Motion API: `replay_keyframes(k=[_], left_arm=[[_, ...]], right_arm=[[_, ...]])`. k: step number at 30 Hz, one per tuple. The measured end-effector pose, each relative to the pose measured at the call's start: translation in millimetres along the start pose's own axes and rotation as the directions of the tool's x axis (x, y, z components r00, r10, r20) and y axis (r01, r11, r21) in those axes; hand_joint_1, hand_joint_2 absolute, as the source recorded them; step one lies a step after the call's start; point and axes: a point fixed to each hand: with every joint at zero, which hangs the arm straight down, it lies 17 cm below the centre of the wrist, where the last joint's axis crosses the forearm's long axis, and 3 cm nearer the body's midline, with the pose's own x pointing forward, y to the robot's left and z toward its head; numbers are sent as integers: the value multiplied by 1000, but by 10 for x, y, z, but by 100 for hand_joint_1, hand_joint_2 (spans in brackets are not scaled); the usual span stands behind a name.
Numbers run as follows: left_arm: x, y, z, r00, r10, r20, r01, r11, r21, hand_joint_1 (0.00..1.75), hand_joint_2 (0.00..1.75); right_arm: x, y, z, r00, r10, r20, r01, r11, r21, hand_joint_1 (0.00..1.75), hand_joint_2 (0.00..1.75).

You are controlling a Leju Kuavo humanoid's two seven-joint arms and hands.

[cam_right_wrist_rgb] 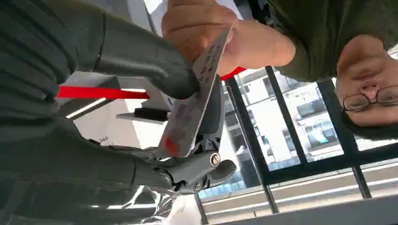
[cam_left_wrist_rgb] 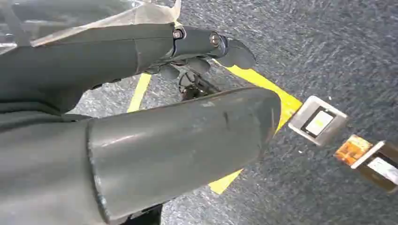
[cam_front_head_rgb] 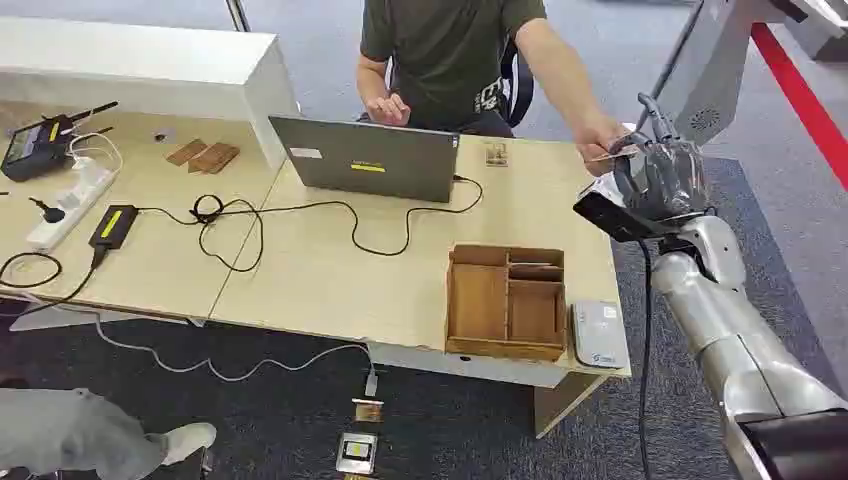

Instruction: Pass the card to the sensor for recognition and then transmit it.

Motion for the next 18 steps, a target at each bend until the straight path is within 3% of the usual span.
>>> replay_keyframes(k=[18], left_arm=[[-120, 25, 2, 995, -82, -54, 83, 996, 16, 0, 0]], right_arm=[[97, 78, -15, 1000, 15, 20, -15, 1000, 23, 175, 175]])
